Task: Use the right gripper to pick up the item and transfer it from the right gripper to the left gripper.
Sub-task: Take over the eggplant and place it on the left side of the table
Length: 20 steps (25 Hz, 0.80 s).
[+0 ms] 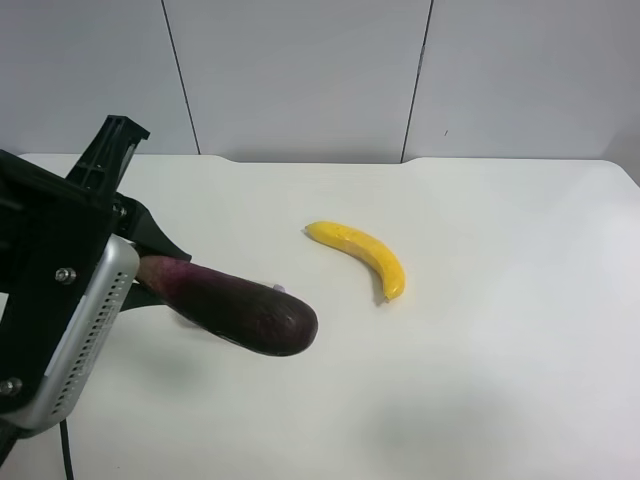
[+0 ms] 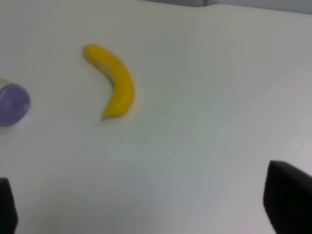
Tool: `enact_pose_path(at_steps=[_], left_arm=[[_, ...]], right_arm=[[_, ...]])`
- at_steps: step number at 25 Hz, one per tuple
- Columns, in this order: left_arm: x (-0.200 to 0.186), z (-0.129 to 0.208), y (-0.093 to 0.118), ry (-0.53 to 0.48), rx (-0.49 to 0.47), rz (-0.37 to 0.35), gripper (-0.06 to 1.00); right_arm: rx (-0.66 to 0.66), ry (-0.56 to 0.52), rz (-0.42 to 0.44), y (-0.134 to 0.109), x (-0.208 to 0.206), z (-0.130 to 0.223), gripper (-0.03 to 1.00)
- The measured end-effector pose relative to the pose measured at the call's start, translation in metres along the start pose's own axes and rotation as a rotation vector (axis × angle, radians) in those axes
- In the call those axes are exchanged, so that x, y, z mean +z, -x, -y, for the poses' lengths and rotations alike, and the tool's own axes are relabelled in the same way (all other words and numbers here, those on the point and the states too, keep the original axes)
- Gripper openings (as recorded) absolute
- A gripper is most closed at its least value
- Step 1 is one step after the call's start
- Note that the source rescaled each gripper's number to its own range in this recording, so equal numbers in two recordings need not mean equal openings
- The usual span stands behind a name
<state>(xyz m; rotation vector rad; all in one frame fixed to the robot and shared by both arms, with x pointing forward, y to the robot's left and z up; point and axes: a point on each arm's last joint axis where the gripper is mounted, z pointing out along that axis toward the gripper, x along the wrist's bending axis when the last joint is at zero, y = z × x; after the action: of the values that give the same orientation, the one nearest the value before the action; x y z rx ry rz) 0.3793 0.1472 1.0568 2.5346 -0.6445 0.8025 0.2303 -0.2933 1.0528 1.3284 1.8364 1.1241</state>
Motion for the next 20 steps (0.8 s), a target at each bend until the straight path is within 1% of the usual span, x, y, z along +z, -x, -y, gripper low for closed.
enact_pose_path(at_steps=[2,3,6,10,14,17,20], left_arm=[[0.0,0.0,0.0,0.0,-0.027,0.0,0.02],[0.0,0.0,0.0,0.0,-0.056,-0.001,0.02],[0.0,0.0,-0.001,-0.003,-0.176,-0.006,0.02],[0.0,0.004,-0.003,-0.035,-0.363,-0.043,0.02],[-0.001,0.015,-0.008,-0.099,-0.566,-0.101,0.02],[0.0,0.035,-0.013,-0.167,-0.756,-0.149,0.02],[0.006,0.061,-0.016,-0.248,-0.932,-0.173,0.02]], right_arm=[[0.003,-0.001,0.006,0.0,0.0,0.0,1.0],[0.003,-0.001,0.006,0.0,0.0,0.0,1.0],[0.003,-0.001,0.006,0.0,0.0,0.0,1.0],[0.003,-0.001,0.006,0.0,0.0,0.0,1.0],[0.003,-0.001,0.006,0.0,0.0,0.0,1.0],[0.003,-0.001,0.006,0.0,0.0,0.0,1.0],[0.003,-0.001,0.006,0.0,0.0,0.0,1.0]])
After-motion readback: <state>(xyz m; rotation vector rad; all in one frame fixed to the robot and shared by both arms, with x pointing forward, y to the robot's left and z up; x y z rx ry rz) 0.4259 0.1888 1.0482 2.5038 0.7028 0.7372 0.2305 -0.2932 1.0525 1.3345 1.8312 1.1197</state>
